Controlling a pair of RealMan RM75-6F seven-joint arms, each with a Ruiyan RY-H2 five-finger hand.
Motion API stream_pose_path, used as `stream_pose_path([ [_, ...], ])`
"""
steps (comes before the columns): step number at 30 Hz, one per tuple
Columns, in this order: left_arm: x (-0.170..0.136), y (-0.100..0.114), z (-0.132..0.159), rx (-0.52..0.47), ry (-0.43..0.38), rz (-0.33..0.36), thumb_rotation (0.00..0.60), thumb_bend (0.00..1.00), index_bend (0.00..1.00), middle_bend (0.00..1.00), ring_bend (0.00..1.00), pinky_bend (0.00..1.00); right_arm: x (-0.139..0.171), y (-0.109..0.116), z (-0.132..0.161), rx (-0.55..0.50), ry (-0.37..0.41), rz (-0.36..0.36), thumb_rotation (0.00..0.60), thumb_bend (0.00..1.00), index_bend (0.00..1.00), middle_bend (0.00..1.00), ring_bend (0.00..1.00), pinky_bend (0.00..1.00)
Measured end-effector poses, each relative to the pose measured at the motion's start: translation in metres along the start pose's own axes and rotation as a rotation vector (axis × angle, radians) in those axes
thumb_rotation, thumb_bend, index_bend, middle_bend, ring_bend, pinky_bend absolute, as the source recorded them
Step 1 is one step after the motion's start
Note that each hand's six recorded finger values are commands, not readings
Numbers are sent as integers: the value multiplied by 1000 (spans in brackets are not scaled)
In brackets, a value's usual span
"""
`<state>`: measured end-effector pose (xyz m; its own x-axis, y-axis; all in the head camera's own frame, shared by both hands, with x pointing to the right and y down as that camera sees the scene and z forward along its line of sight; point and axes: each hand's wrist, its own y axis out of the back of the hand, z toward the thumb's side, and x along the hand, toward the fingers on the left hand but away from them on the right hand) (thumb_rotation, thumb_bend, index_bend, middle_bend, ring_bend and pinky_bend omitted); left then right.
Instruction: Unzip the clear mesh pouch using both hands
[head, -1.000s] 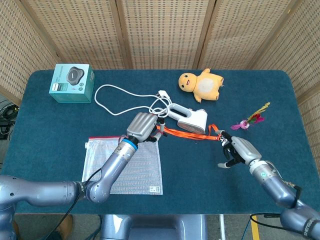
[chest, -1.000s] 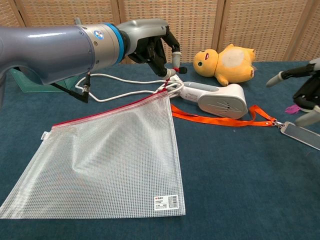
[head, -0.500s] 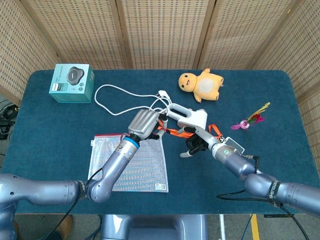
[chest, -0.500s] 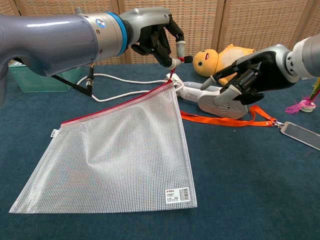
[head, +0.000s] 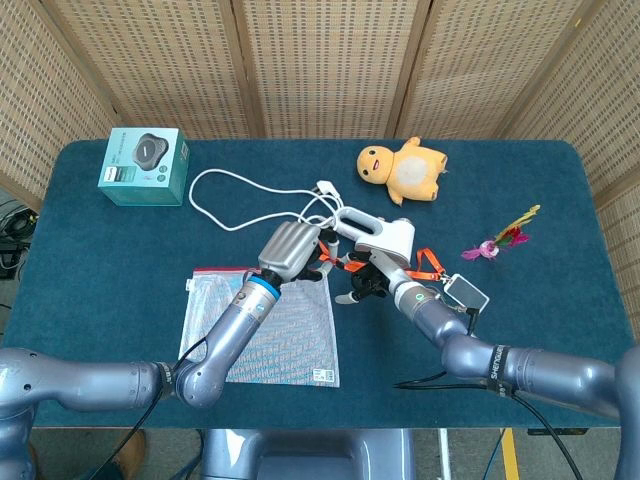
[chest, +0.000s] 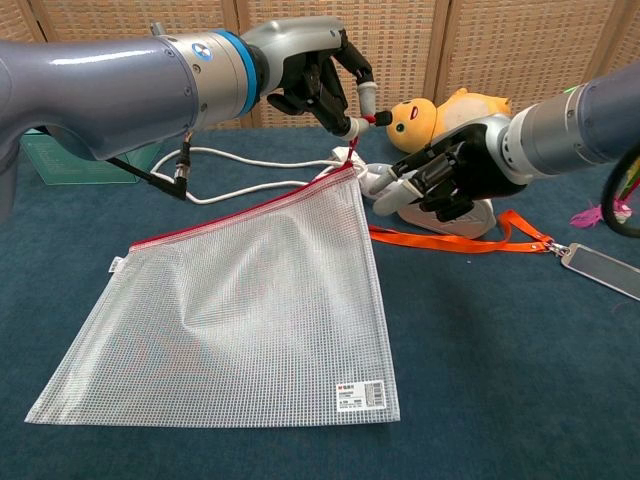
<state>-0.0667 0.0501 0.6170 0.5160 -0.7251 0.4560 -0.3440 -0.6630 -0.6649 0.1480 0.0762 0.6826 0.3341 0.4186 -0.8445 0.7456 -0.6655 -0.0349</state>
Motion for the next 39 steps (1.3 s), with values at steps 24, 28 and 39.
stream_pose_path([
  [24, -4, 6, -2, -18, -13, 24, 600, 681, 876, 977, 1000, 1000, -13, -20, 15, -121, -4, 5, 600, 351, 500, 897, 909, 970],
  [28, -5, 7, -5, -23, -11, 23, 600, 681, 876, 977, 1000, 1000, -14, -22, 18, -129, -1, 6, 600, 400, 523, 901, 915, 974],
  [39, -6, 9, -11, -35, -5, 22, 600, 681, 876, 977, 1000, 1000, -14, -23, 17, -142, 8, 3, 600, 623, 635, 925, 929, 986],
])
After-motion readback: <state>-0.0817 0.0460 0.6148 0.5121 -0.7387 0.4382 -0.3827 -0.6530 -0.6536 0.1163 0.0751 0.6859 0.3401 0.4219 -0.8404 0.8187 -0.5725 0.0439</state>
